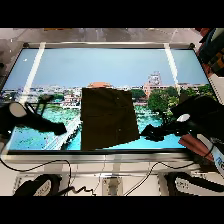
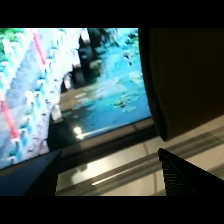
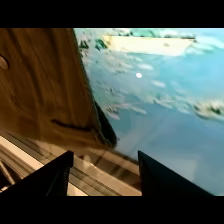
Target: Fold the clothes and pants, and hang the long-sleeved shirts on hangers.
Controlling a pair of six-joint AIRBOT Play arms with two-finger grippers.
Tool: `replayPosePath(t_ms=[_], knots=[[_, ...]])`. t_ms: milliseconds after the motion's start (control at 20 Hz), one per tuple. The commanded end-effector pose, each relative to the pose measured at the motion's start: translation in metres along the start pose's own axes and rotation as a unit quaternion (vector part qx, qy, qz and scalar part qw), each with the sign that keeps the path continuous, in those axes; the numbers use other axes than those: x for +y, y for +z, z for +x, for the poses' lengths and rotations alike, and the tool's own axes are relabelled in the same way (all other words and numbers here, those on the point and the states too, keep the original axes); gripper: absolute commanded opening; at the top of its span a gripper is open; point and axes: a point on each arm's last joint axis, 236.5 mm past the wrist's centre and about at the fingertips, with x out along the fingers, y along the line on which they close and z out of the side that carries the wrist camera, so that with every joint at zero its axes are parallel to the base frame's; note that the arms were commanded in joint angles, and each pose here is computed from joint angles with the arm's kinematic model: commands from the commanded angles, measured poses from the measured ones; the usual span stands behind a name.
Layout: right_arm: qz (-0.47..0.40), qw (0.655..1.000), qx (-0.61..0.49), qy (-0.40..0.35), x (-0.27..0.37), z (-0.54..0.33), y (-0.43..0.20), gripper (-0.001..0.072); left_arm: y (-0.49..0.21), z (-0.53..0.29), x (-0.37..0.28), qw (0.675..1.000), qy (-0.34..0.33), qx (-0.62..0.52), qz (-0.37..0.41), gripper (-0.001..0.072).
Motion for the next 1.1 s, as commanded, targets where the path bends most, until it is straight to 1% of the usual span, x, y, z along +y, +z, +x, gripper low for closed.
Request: replayPosePath(t_ms=[0, 50, 100, 200, 250, 300, 350, 400, 500, 600, 800, 850, 900, 950, 1000, 1050], knots=[[0.018, 0.999, -0.001, 0.046, 0.015, 0.022, 0.006, 0.0440, -0.033, 0.042, -0.026, 0.996, -0.075, 0.030, -0.026, 0.0659], [0.012, 0.998, 0.000, 0.055, 0.019, 0.026, 0.006, 0.0411, -0.035, 0.050, -0.027, 0.996, -0.081, 0.024, -0.028, 0.0636], [0.005, 0.998, 0.001, 0.058, 0.020, 0.030, 0.006, 0.0410, -0.033, 0.057, -0.027, 0.996, -0.084, 0.011, -0.040, 0.0636], [-0.014, 0.998, 0.001, 0.059, 0.023, 0.035, 0.006, 0.0329, -0.026, 0.069, -0.029, 0.993, -0.095, -0.017, -0.067, 0.0636], [-0.027, 0.998, -0.001, 0.063, 0.026, 0.036, 0.006, 0.0311, -0.022, 0.074, -0.032, 0.990, -0.105, -0.032, -0.085, 0.0636], [-0.043, 0.997, -0.006, 0.069, 0.029, 0.035, 0.008, 0.0196, -0.019, 0.079, -0.032, 0.988, -0.110, -0.046, -0.102, 0.0636], [-0.050, 0.996, -0.010, 0.074, 0.032, 0.034, 0.010, 0.0099, -0.016, 0.084, -0.028, 0.986, -0.105, -0.060, -0.115, 0.0636], [-0.051, 0.996, -0.013, 0.078, 0.034, 0.034, 0.011, 0.0043, -0.015, 0.088, -0.024, 0.985, -0.099, -0.069, -0.123, 0.0636], [-0.056, 0.995, -0.014, 0.080, 0.035, 0.034, 0.011, 0.0043, -0.013, 0.093, -0.019, 0.981, -0.093, -0.084, -0.146, 0.0636], [-0.058, 0.995, -0.014, 0.080, 0.035, 0.034, 0.011, 0.0043, -0.013, 0.099, -0.023, 0.976, -0.109, -0.084, -0.170, 0.0636], [-0.071, 0.994, -0.011, 0.083, 0.036, 0.034, 0.009, 0.0042, -0.029, 0.127, -0.019, 0.970, -0.115, -0.039, -0.210, 0.0634], [-0.074, 0.994, -0.011, 0.084, 0.038, 0.033, 0.009, 0.0042, -0.029, 0.131, -0.024, 0.967, -0.129, -0.035, -0.215, 0.0568], [-0.082, 0.993, -0.014, 0.085, 0.040, 0.031, 0.009, 0.0042, -0.024, 0.131, -0.033, 0.964, -0.155, -0.038, -0.214, 0.0347], [-0.101, 0.991, -0.021, 0.086, 0.045, 0.027, 0.011, 0.0041, -0.017, 0.127, -0.043, 0.962, -0.180, -0.049, -0.201, 0.0210], [-0.116, 0.989, -0.030, 0.088, 0.052, 0.020, 0.015, 0.0041, -0.008, 0.119, -0.054, 0.959, -0.205, -0.065, -0.184, 0.0156], [-0.140, 0.985, -0.041, 0.091, 0.064, 0.010, 0.020, 0.0041, 0.005, 0.110, -0.058, 0.956, -0.220, -0.084, -0.177, 0.0052]])
